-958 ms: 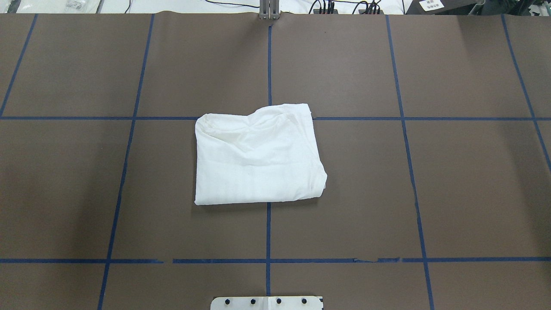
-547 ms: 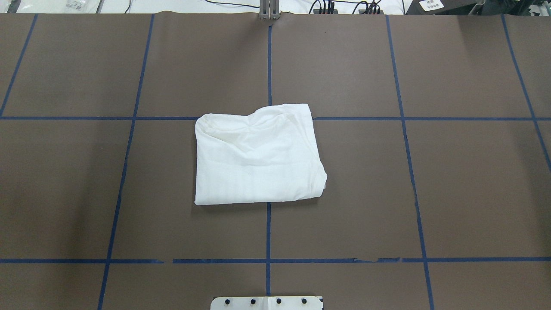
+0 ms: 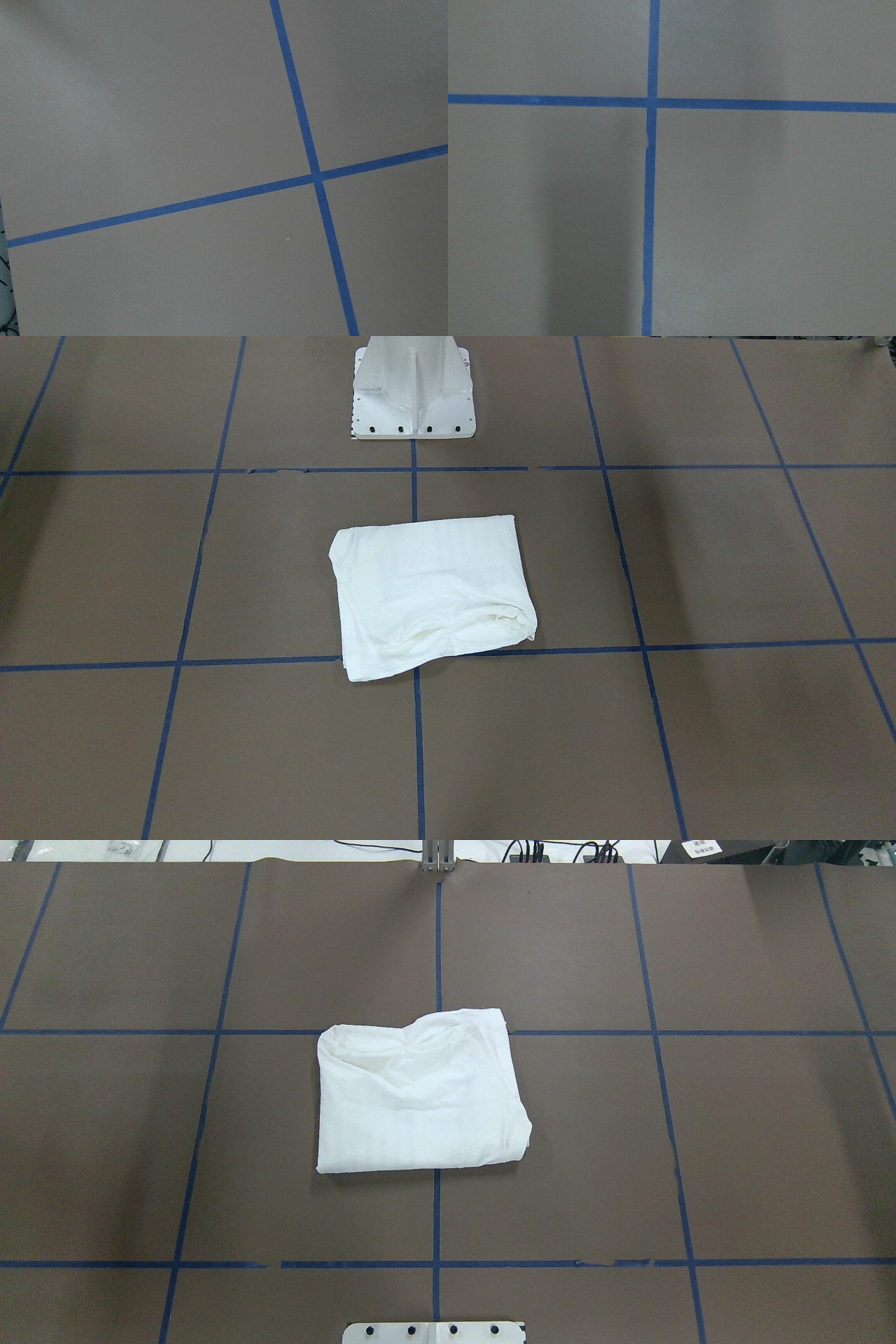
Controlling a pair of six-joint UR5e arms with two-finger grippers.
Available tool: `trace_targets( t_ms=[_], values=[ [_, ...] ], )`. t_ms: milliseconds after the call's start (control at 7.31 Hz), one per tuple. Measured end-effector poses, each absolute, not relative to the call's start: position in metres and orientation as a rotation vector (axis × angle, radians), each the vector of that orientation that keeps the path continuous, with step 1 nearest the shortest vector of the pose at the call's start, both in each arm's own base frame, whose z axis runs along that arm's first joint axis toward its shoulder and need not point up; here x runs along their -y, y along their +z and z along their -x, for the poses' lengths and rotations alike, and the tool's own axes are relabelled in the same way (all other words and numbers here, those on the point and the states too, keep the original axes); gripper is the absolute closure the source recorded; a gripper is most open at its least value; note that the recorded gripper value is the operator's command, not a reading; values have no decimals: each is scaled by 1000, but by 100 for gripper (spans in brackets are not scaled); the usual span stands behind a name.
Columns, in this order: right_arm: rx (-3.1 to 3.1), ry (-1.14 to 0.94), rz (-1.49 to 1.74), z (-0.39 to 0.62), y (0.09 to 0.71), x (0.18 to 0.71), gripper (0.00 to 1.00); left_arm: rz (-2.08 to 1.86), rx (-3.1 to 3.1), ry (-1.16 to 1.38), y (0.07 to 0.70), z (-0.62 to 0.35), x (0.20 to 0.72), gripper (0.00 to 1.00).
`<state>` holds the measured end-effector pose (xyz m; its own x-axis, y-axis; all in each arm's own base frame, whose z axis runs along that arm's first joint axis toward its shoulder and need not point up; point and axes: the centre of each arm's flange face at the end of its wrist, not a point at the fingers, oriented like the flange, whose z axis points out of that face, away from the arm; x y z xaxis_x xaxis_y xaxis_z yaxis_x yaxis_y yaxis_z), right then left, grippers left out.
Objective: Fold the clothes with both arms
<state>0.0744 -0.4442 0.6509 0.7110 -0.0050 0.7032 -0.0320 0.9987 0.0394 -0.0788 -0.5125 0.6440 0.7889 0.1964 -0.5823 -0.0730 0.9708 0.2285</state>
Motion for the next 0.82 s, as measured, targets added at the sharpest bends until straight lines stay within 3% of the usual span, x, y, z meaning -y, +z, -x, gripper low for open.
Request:
trace_targets(
  t_ms=[411, 821],
  values=[
    [792, 20, -66, -44, 607, 450, 0, -200, -648, 147, 642, 78, 514, 0],
    [790, 14, -32, -17, 603, 452, 0, -200, -648, 147, 641, 78, 515, 0]
  ],
)
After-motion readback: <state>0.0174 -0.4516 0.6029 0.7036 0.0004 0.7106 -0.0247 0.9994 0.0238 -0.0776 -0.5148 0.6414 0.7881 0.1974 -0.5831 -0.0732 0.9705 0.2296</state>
